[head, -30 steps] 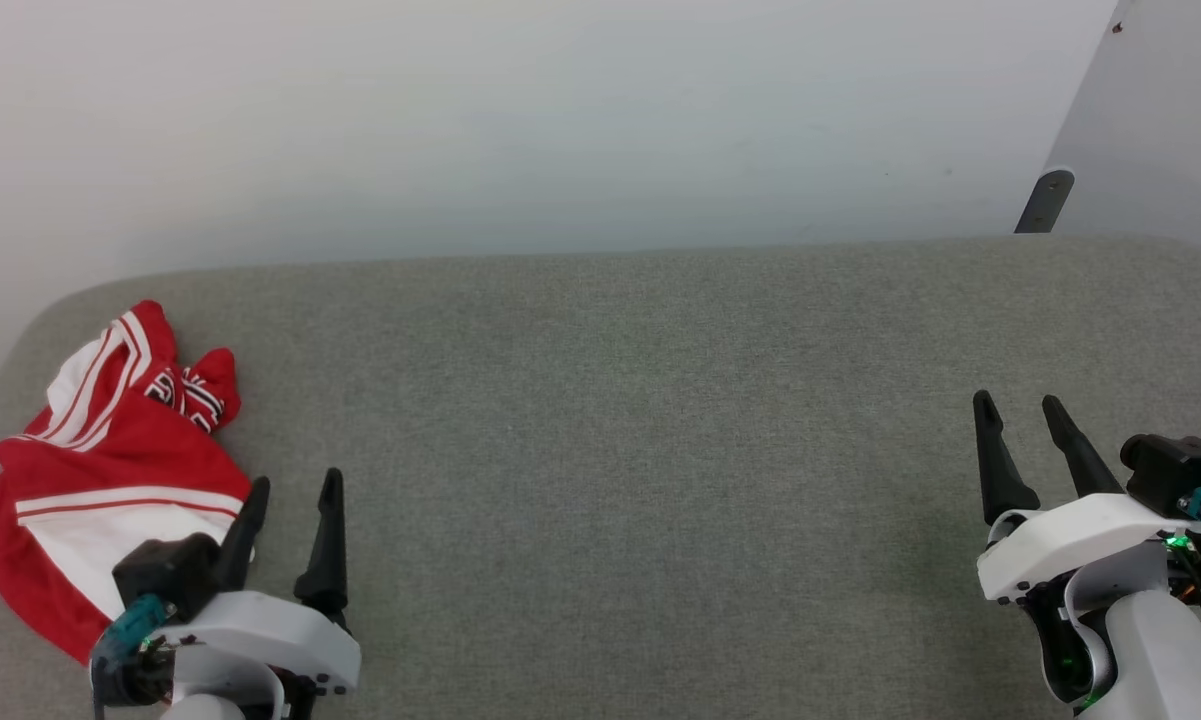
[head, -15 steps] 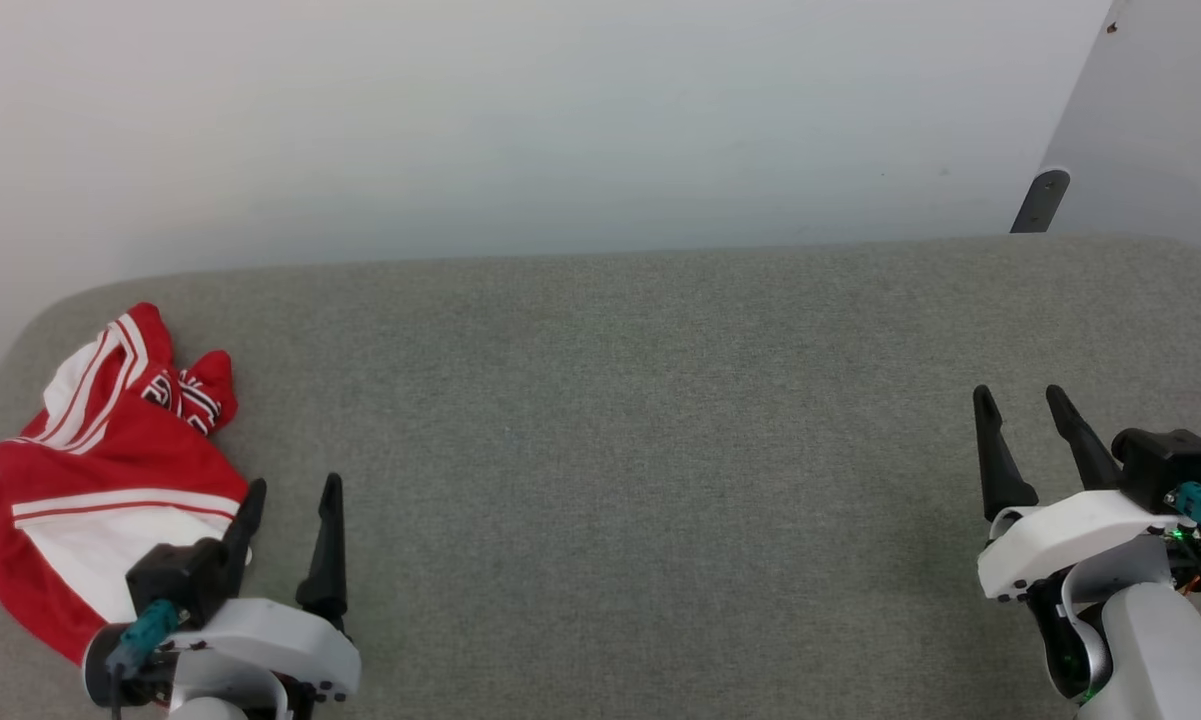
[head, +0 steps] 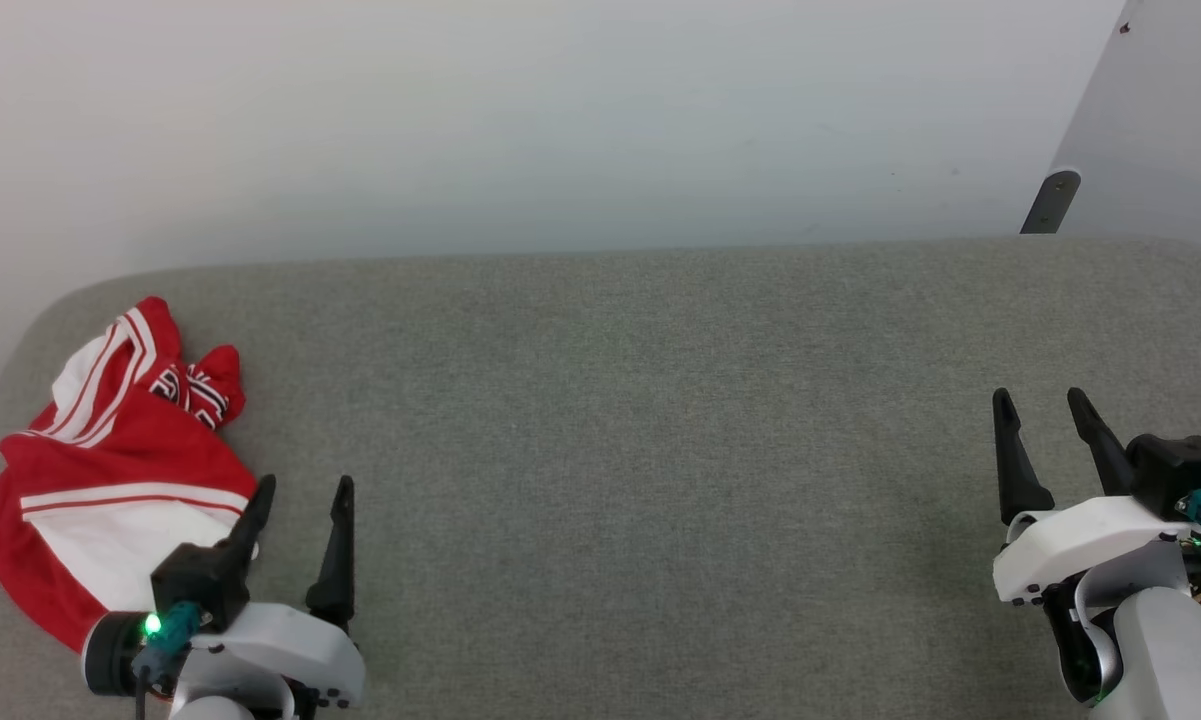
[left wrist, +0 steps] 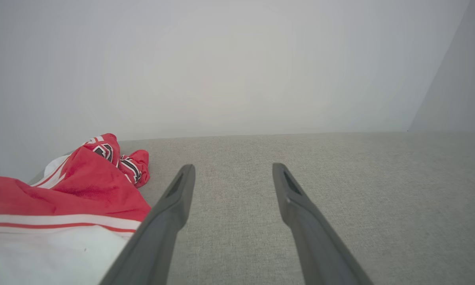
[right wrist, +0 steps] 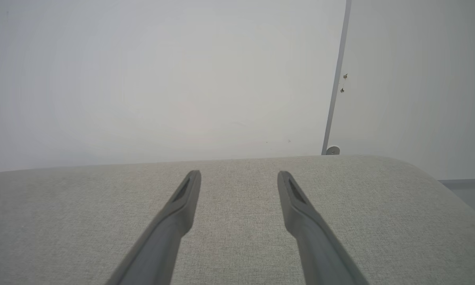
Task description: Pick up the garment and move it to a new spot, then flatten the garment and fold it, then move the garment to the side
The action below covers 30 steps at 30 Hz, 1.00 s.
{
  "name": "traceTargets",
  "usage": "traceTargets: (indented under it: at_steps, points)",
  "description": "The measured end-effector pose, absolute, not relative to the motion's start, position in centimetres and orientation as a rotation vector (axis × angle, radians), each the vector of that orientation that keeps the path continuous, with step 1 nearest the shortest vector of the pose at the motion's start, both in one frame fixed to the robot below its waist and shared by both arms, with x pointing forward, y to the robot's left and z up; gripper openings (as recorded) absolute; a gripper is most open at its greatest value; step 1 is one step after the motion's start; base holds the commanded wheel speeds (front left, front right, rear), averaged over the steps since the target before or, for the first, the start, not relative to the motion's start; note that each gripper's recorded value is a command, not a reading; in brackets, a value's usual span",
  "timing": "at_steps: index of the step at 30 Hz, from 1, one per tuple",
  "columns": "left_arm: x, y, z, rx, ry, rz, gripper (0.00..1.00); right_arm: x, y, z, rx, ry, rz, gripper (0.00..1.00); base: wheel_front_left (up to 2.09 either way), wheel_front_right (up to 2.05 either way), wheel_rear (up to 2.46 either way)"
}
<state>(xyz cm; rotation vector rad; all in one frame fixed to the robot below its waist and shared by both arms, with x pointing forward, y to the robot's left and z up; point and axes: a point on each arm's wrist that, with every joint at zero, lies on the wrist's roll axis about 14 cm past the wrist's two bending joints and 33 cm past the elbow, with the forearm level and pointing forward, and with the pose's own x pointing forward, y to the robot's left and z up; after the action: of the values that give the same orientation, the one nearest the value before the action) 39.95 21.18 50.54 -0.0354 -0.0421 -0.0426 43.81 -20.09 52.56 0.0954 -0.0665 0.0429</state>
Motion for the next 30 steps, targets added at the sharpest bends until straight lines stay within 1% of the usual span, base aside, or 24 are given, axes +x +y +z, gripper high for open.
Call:
traceTargets:
  at_steps: [8, 30]
  points:
    - [39.98, 21.1, 50.42, 0.007, -0.043, -0.053, 1.0, 43.79, -20.19, 52.16, 0.057, -0.061, 0.044, 1.0, 0.0, 0.0, 0.0]
    - [40.06, 21.02, 50.19, -0.028, -0.038, -0.059, 1.0, 43.95, -20.67, 52.32, 0.077, -0.071, 0.025, 1.0, 0.0, 0.0, 0.0]
